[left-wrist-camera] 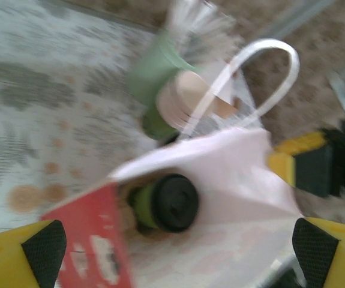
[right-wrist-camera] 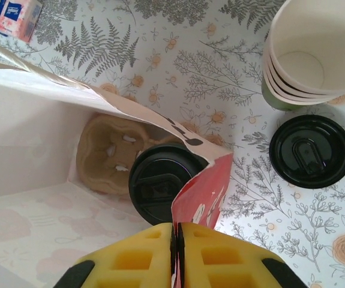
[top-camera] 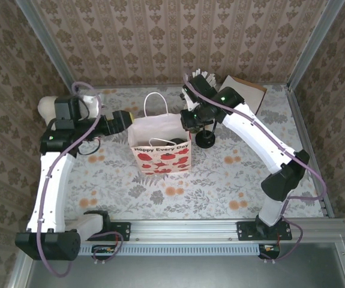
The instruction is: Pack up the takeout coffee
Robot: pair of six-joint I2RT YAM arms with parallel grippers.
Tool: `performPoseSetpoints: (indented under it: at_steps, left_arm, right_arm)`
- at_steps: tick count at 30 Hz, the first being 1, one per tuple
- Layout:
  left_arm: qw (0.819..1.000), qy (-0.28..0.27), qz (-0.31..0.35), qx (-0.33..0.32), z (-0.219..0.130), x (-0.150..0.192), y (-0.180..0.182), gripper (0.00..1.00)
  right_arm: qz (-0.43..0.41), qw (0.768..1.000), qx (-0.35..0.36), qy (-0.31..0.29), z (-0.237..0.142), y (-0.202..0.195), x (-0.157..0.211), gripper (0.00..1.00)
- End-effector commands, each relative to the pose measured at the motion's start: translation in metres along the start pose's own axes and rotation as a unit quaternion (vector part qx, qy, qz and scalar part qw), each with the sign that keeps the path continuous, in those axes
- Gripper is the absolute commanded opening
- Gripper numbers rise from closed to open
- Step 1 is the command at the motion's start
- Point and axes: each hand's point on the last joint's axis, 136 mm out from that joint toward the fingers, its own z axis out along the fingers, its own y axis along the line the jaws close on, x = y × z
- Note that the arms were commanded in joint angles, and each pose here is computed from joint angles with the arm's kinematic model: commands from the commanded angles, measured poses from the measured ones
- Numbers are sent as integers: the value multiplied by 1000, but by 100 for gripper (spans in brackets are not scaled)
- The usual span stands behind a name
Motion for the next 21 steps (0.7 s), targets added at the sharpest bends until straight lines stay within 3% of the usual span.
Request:
performPoseSetpoints:
  at_steps: [1,4,7,15,21]
  left_arm:
    - [983,-42,-62,-166,-23,-2,64,100]
    - [956,-71,-105,-264,-44,7,105,100]
    - [945,-82,-126,-290,-45,17,122,100]
    - [939,-14,-238,-246,12,76,145,100]
    - [950,19,-260,-171,57,78,134,100]
  right_arm:
    - [14,1000,15,21,0,-5,3,13]
    - [25,999,32,23,-3,-13,3,14]
    - [39,998,44,27,-5,-21,6,14]
    - [58,997,51,3,-6,-25,0,15]
    - [64,997,28,-21,-10,-16,-11,16]
